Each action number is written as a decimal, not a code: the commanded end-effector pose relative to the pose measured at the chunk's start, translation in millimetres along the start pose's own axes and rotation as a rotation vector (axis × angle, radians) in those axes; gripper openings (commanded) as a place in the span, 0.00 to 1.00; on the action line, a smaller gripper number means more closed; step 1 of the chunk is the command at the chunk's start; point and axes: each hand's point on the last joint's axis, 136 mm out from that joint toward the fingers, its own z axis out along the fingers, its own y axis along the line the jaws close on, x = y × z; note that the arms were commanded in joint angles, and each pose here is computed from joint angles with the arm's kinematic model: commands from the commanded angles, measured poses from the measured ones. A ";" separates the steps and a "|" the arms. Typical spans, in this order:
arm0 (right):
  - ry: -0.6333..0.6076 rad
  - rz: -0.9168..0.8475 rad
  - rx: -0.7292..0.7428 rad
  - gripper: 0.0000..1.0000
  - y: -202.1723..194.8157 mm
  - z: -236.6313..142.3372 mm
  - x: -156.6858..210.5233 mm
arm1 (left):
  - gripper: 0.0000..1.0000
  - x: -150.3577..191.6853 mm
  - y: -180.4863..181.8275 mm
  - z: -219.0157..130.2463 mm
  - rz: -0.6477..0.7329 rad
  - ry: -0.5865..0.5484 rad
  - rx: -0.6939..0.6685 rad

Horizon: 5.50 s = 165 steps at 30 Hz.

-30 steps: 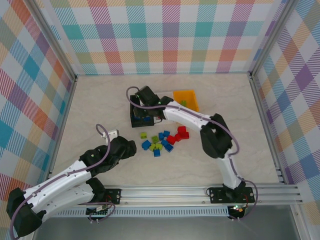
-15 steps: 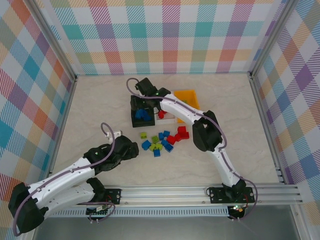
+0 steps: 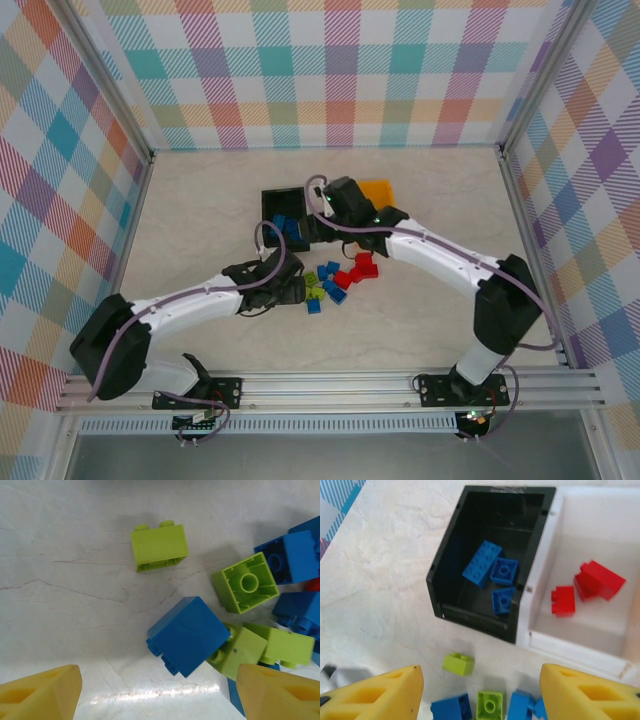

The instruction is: Sort the legos into containers by color

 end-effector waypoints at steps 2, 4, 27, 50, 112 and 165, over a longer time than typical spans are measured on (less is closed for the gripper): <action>-0.038 0.025 0.001 0.63 -4.6 -13.8 8.1 | 0.77 -31.4 -14.7 3.9 -0.008 -0.064 0.046; -0.047 0.031 0.002 0.63 -7.1 -20.7 11.9 | 0.74 -43.5 -13.7 8.1 0.006 -0.089 0.017; -0.142 0.059 0.053 0.63 -33.4 -65.8 13.0 | 0.32 -63.2 5.8 58.0 0.046 -0.062 -0.158; -0.124 0.219 0.286 0.64 -126.6 -108.7 93.6 | 0.28 -194.8 -218.6 19.3 0.075 -0.246 0.271; 0.382 -0.183 0.220 0.63 15.4 63.9 200.4 | 1.00 -23.0 97.7 -127.8 -0.323 -0.470 -0.023; -0.010 0.018 0.014 0.63 26.9 64.5 -72.6 | 0.97 1.8 11.2 -44.9 -0.024 -0.054 0.073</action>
